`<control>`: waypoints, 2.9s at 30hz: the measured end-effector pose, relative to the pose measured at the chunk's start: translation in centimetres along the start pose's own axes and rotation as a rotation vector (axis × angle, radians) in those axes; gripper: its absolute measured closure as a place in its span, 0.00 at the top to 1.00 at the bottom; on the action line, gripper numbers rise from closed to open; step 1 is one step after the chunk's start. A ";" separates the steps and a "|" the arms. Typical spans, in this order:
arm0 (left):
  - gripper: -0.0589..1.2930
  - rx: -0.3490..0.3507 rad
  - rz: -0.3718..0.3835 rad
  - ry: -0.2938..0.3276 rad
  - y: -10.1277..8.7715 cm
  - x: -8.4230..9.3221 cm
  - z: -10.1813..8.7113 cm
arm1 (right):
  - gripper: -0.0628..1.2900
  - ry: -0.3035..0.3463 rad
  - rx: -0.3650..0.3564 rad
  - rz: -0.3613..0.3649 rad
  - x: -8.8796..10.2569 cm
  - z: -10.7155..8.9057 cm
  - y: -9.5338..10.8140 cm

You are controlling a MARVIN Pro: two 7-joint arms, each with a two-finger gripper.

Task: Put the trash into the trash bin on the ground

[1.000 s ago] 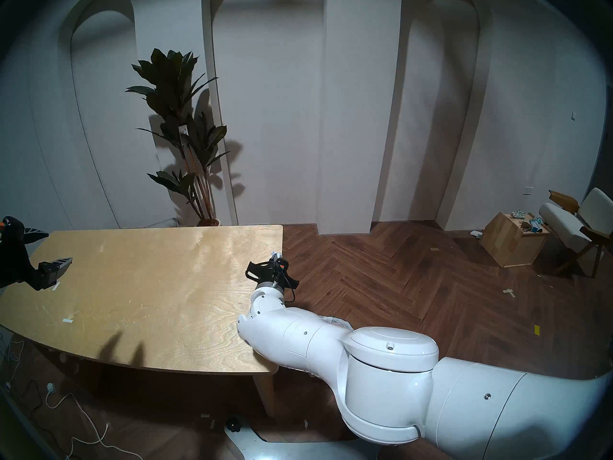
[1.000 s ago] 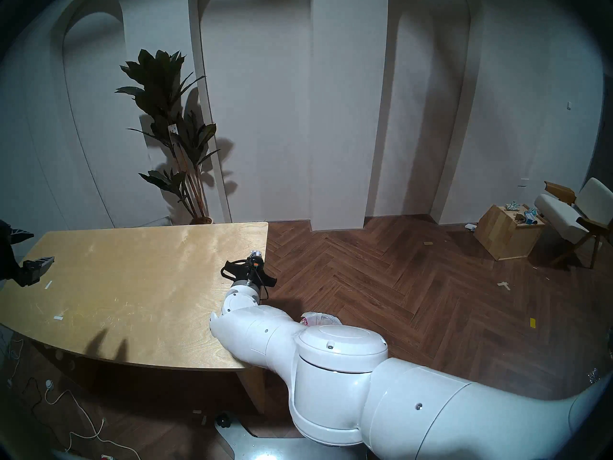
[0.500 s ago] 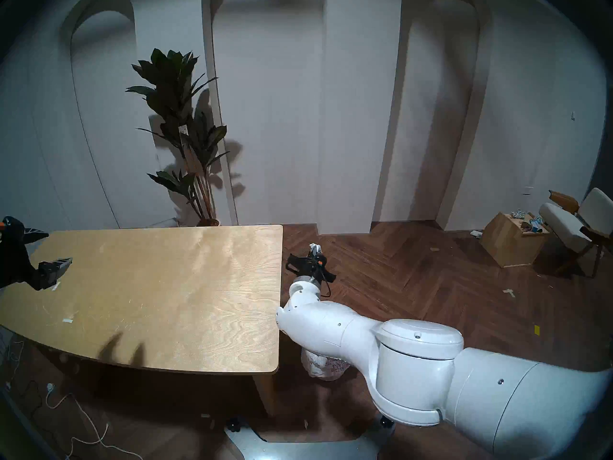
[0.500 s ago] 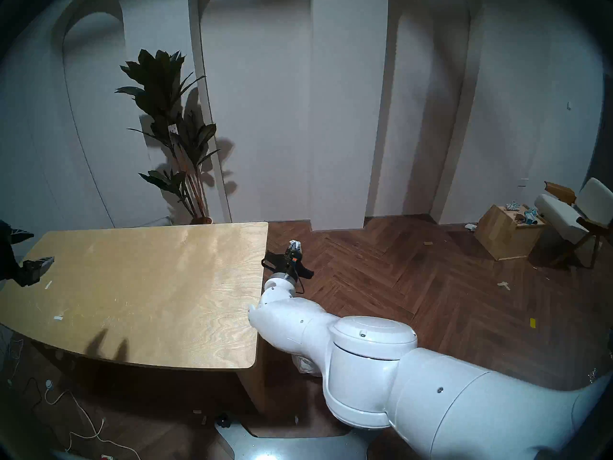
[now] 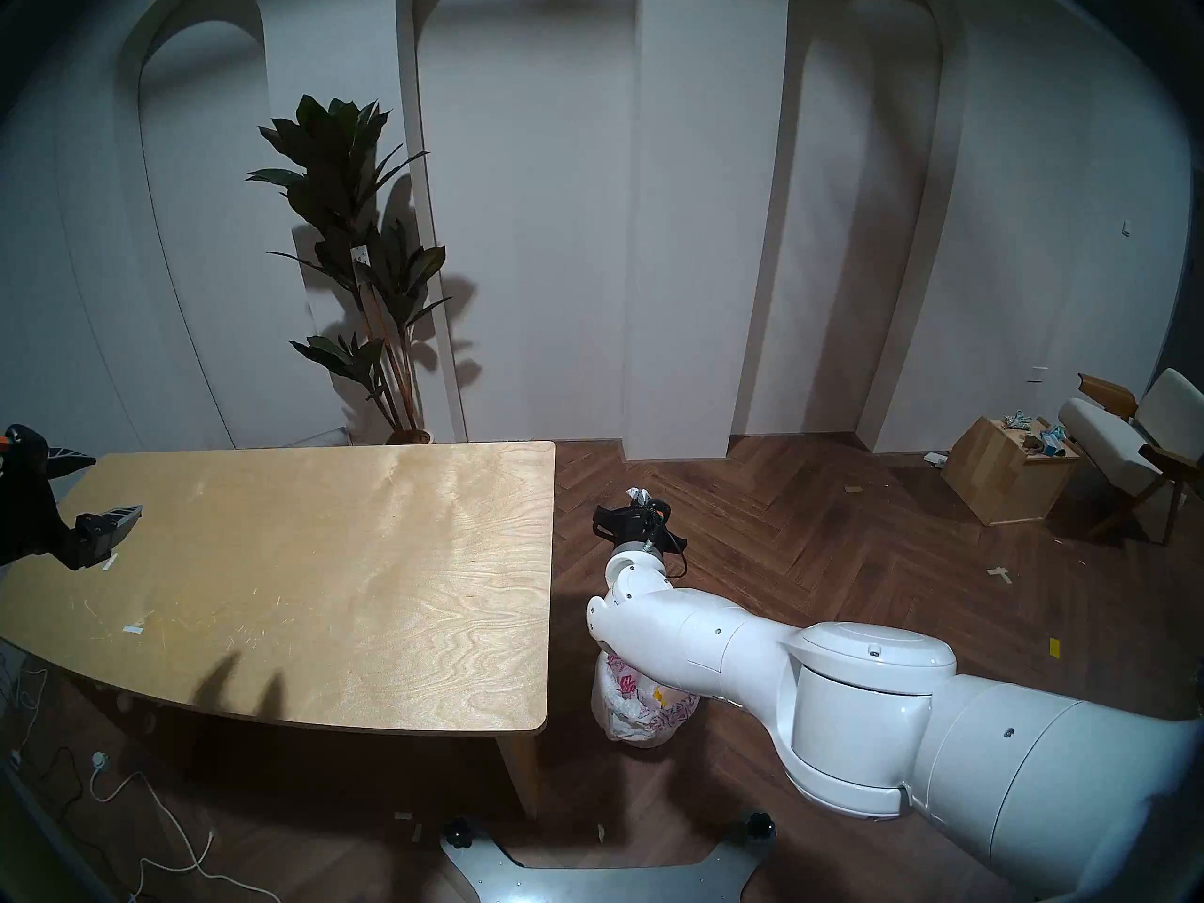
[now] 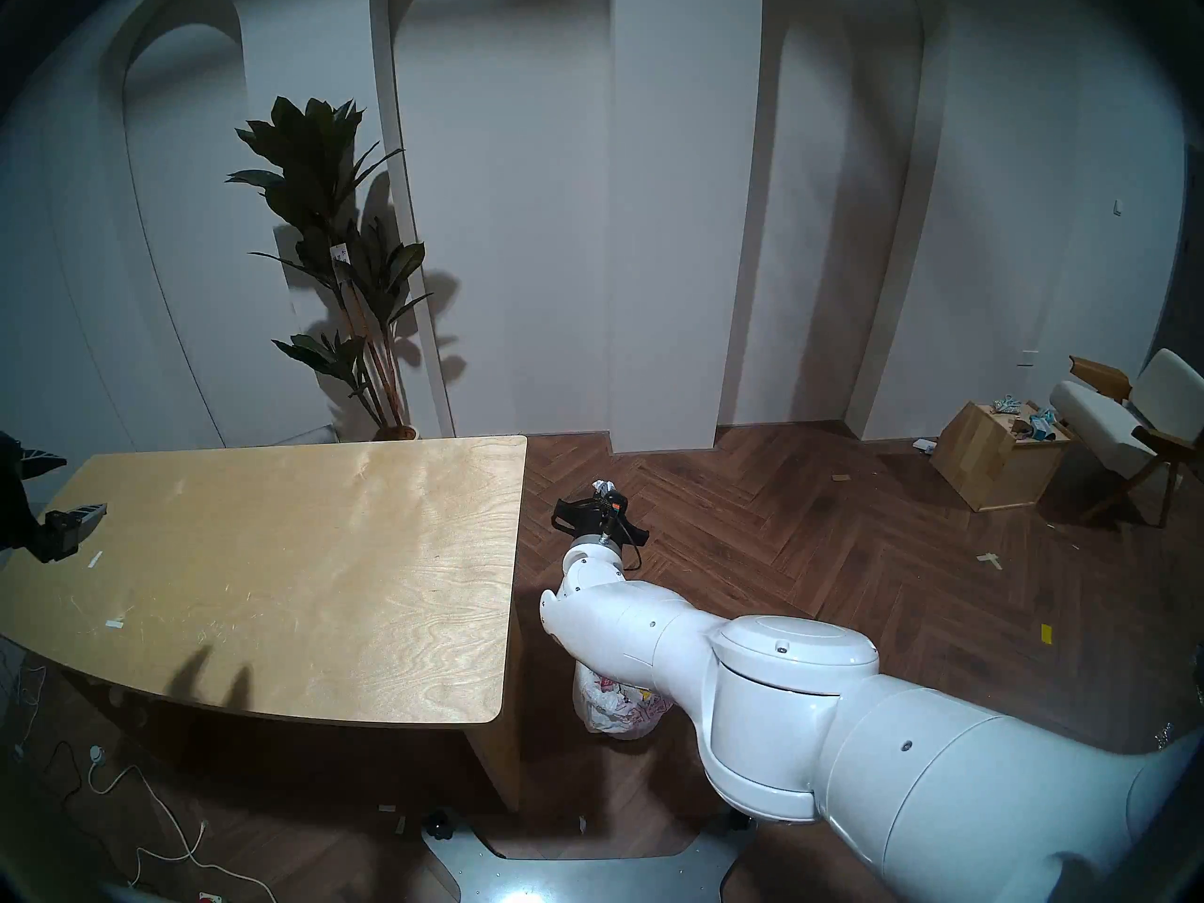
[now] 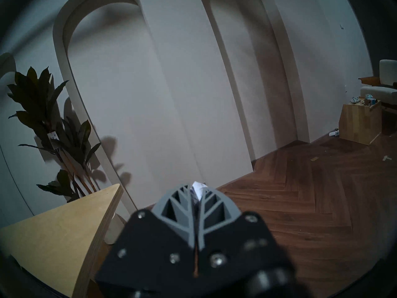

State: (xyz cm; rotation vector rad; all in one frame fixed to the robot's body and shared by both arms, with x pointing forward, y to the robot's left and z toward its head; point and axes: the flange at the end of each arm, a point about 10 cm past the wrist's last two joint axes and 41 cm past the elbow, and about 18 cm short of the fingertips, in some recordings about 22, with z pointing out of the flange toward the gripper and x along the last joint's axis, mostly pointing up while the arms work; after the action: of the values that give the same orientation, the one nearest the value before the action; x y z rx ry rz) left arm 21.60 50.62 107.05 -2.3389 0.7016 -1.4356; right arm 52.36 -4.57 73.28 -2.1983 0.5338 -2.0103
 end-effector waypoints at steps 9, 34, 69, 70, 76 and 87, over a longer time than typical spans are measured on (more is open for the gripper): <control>0.96 0.000 0.000 0.000 0.0 0.0 0.0 | 0.03 -0.028 -0.028 -0.036 -0.8 0.7 2.8; 0.96 0.000 0.000 0.000 0.0 0.0 0.0 | 0.02 -0.042 -0.015 -0.025 -1.3 0.6 3.2; 0.96 -0.001 0.000 0.000 0.0 0.0 0.0 | 0.35 0.022 -0.034 0.038 -1.2 0.4 4.7; 0.96 -0.001 0.000 0.000 0.0 0.0 0.0 | 0.35 0.031 -0.035 0.044 -1.0 0.4 4.7; 0.96 -0.001 0.000 0.001 0.0 0.0 0.0 | 0.92 0.160 -0.043 0.081 2.1 2.1 5.4; 0.96 -0.004 -0.001 0.002 0.1 0.0 0.1 | 0.95 0.318 -0.057 0.023 6.7 4.5 9.8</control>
State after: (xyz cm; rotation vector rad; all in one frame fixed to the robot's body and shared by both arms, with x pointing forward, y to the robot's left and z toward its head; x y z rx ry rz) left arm 21.66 50.54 106.99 -2.3414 0.7044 -1.4388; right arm 55.40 -16.59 75.94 -1.8981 0.6529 -2.3749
